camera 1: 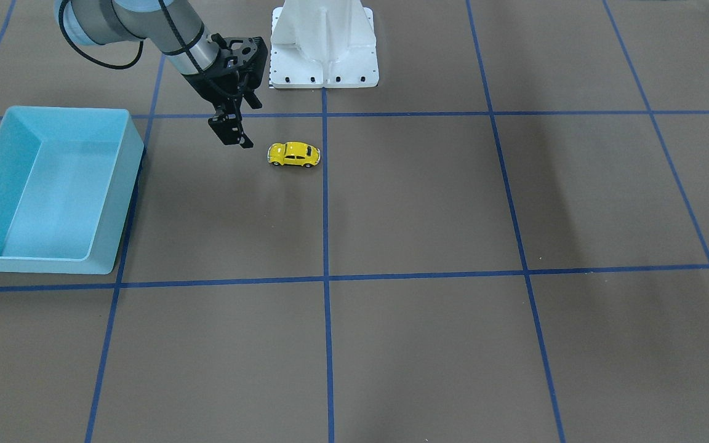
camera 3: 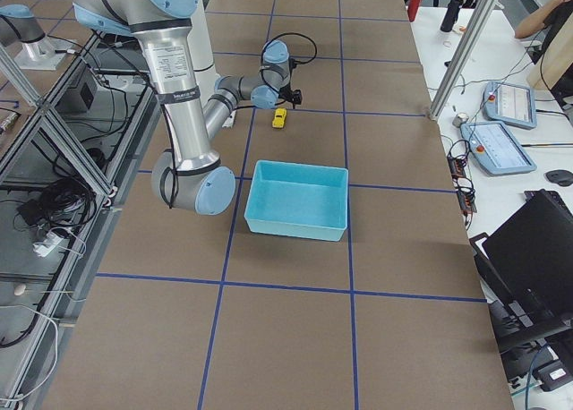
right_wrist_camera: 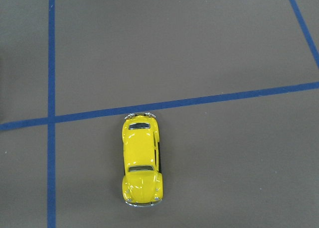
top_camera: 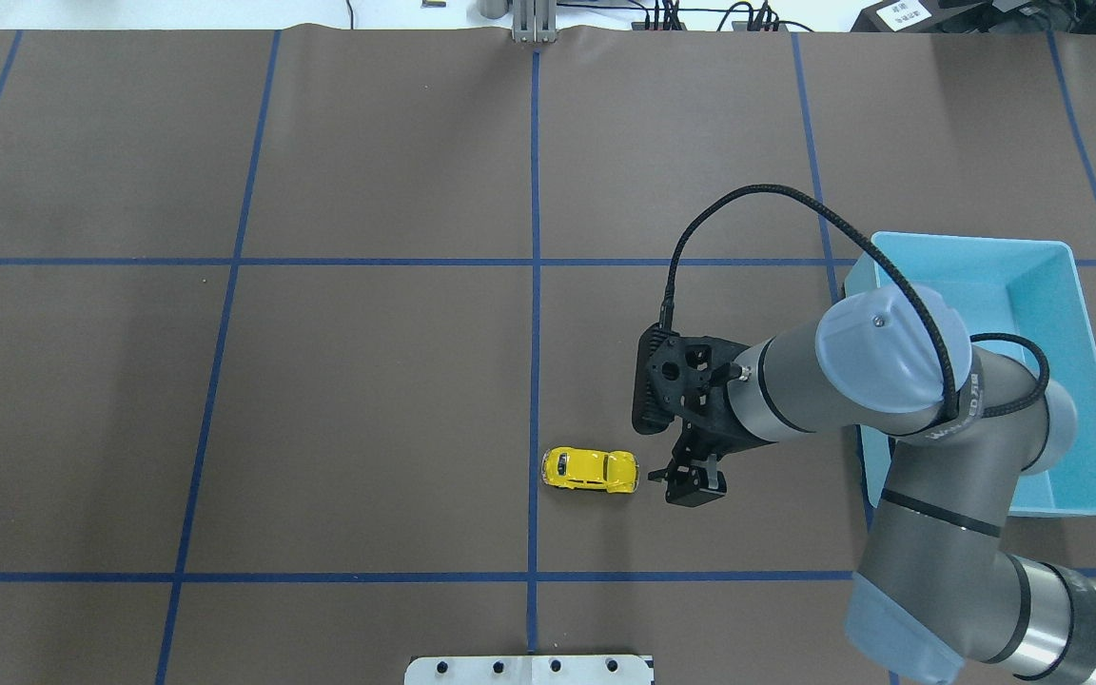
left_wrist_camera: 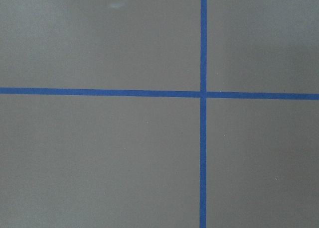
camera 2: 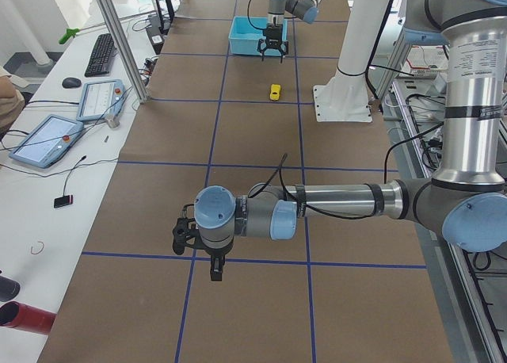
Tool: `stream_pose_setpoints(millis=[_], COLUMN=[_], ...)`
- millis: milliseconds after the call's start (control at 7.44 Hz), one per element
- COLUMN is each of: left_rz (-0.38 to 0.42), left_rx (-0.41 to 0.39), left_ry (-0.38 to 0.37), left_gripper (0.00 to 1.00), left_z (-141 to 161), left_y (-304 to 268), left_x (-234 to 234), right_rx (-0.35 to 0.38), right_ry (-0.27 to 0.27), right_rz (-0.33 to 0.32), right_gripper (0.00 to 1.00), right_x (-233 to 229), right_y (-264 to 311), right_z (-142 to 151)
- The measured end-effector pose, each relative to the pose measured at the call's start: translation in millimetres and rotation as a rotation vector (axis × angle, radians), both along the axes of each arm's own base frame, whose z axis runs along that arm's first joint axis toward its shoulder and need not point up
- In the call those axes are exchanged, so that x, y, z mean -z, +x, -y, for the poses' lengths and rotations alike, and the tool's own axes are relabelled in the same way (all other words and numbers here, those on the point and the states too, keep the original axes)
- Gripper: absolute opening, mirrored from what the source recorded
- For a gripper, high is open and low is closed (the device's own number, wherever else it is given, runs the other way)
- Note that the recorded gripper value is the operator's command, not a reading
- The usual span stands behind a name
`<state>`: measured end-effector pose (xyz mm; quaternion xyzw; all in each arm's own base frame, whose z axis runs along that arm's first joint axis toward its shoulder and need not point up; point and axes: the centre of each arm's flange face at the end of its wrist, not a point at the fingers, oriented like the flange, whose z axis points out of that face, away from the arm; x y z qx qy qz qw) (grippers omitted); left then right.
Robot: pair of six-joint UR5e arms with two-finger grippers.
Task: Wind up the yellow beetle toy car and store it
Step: 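Move the right gripper from the bin over the stopped car, then lower the right gripper and grasp the yellow car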
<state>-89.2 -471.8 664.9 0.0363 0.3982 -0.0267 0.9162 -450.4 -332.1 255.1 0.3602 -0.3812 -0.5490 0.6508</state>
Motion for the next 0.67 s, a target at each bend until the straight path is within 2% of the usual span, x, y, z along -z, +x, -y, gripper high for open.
stream_pose_setpoints(millis=[269,672], left_rz=[0.002,0.005], left_rx=[0.000,-0.001], left_ry=[-0.005,-0.007], left_gripper=[1.00,1.00], left_z=[-1,-2], left_y=[0,0], left_x=[-2,-4], right_rx=[0.002,-0.017], right_ry=[-0.012,0.012], right_rz=[0.010,0.011], right_gripper=[1.00,1.00], right_x=[1,-7], right_y=[-25,-73], right_z=[-18,-26])
